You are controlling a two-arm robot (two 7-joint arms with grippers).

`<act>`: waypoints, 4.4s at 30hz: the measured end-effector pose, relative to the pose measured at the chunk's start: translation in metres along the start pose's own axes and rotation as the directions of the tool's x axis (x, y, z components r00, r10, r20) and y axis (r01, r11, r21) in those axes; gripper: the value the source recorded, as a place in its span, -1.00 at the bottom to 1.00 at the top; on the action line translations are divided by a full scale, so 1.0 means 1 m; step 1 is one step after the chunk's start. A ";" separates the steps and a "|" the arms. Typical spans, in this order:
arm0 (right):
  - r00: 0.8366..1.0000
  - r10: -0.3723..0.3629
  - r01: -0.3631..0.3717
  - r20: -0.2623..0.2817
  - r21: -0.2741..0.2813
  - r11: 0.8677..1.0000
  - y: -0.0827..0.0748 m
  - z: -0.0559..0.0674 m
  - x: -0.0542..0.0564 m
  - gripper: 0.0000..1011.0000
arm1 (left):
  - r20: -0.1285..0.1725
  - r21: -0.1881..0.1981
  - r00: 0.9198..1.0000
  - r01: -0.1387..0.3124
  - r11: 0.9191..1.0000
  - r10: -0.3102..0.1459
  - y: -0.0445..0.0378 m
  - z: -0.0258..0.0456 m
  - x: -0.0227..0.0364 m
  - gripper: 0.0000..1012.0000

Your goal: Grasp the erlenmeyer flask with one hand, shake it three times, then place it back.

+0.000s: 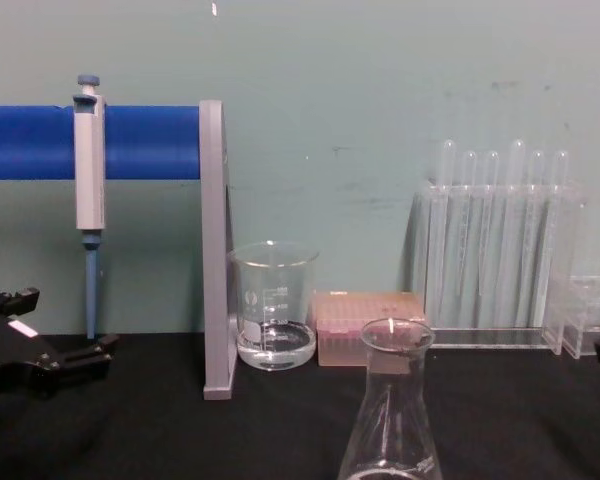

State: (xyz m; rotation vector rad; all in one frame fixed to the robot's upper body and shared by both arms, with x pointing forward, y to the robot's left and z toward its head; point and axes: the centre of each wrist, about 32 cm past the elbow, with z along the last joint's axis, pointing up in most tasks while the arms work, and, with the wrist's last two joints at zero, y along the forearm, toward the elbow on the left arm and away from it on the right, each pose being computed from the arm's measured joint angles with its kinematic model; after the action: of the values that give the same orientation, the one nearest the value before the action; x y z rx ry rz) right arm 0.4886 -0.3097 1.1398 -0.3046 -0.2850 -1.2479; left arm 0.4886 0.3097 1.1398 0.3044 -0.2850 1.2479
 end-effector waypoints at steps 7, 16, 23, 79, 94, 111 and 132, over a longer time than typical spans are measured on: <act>1.000 0.000 0.000 0.000 0.000 1.000 0.000 0.000 0.000 0.98 | 0.000 0.000 1.000 0.000 1.000 0.000 0.0000 0.0000 0.0000 0.98; 1.000 0.000 0.000 0.000 0.000 1.000 0.000 0.000 0.000 0.98 | 0.000 0.000 1.000 0.000 1.000 0.000 0.0000 0.0000 0.0000 0.98; 1.000 0.002 -0.002 0.000 0.000 1.000 0.000 0.000 0.000 0.98 | 0.000 0.000 1.000 0.000 1.000 0.000 0.0000 0.0000 0.0000 0.98; 0.874 0.480 -0.467 -0.074 0.146 0.872 -0.023 0.029 0.014 0.98 | 0.000 0.000 1.000 0.000 1.000 0.000 0.0000 0.0000 0.0000 0.98; 0.777 0.624 -0.599 -0.085 0.208 0.773 -0.006 0.032 0.004 0.98 | 0.000 0.000 1.000 0.000 1.000 0.000 0.0000 0.0000 0.0000 0.98; 0.700 0.700 -0.662 -0.143 0.237 0.711 0.016 0.027 -0.010 0.98 | 0.000 0.000 1.000 0.000 1.000 0.000 0.0000 0.0000 0.0000 0.98; 0.659 0.738 -0.694 -0.146 0.260 0.672 0.044 0.026 -0.026 0.98 | 0.000 0.000 1.000 0.000 1.000 0.000 0.0000 0.0000 0.0000 0.98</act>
State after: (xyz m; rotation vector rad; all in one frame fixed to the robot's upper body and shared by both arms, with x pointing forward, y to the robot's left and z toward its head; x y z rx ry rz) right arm 0.5221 -0.2642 1.1510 -0.0783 -0.0445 -0.4399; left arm 0.4886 0.3097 1.1398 0.3044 -0.2850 1.2480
